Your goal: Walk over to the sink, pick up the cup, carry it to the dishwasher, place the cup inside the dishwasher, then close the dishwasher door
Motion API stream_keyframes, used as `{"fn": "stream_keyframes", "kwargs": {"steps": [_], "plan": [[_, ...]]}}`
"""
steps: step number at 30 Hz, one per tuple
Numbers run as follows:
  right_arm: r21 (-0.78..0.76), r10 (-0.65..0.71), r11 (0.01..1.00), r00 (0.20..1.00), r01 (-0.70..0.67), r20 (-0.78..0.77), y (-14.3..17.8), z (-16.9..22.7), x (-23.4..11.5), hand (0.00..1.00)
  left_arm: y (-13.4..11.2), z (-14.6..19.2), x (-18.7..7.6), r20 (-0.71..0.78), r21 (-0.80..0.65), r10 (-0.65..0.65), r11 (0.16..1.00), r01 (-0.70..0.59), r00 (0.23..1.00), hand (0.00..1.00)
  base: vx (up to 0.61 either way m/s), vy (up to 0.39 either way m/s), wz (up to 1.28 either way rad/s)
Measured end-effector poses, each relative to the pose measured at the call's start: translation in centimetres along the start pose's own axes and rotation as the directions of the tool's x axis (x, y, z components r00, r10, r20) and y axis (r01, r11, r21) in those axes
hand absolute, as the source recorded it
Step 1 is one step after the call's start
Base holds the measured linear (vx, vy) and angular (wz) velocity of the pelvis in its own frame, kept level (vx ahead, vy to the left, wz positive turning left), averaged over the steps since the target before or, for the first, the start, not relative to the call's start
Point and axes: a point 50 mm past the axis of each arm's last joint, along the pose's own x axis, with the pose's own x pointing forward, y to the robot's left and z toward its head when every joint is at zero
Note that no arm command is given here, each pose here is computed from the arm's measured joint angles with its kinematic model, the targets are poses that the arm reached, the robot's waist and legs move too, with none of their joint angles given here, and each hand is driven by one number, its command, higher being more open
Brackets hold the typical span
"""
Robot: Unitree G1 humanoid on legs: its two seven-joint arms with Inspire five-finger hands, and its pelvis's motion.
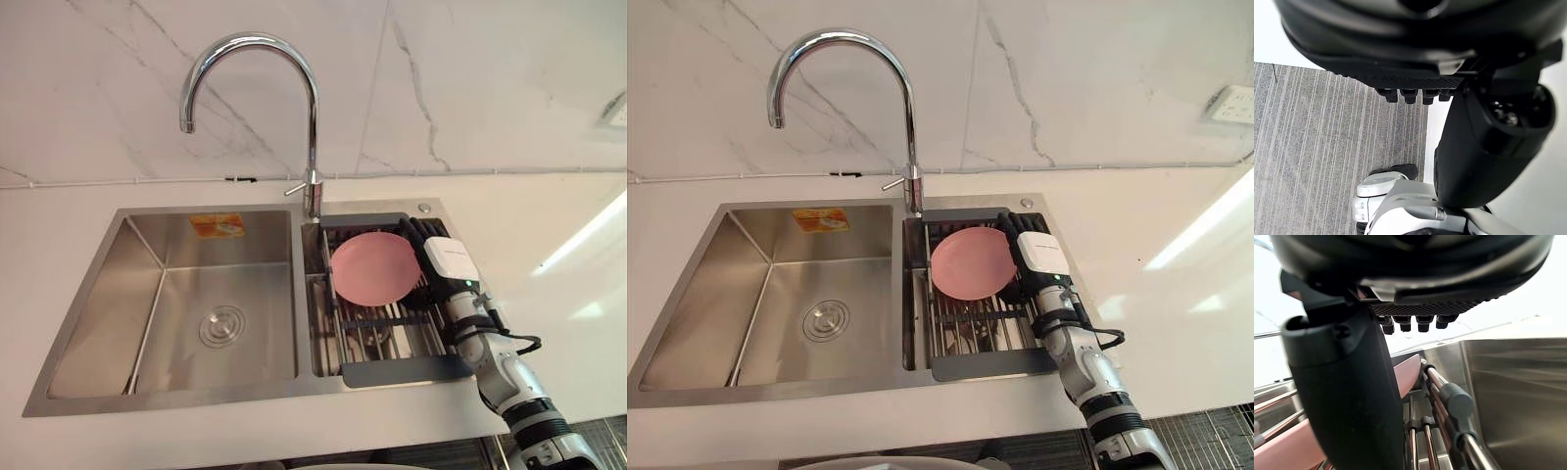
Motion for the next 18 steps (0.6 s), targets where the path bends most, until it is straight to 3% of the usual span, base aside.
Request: {"fn": "stream_keyframes", "kwargs": {"steps": [11, 12, 18], "plan": [[-0.137, -0.012, 0.99, 0.99, 0.031, 0.14, -0.22, 0.35, -0.34, 1.0, 0.07, 0.01, 0.02, 0.01, 0.023, -0.003, 1.0, 0.003, 1.0, 1.0, 0.01, 0.006, 0.02], [-0.138, -0.016, 0.99, 0.989, 0.037, 0.149, -0.3, 0.34, -0.36, 0.0, 0.07, 0.05, 0.02, 0.014, 0.025, -0.003, 1.0, 0.003, 1.0, 1.0, 0.0, 0.0, 0.0], [-0.17, 0.013, 0.985, 0.982, 0.02, 0.189, -0.01, 0.02, -0.71, 0.0, 0.11, 0.35, 0.03, 0.041, 0.061, -0.002, 0.998, 0.0, 0.999, 1.0, 0.0, 0.0, 0.0]]}}
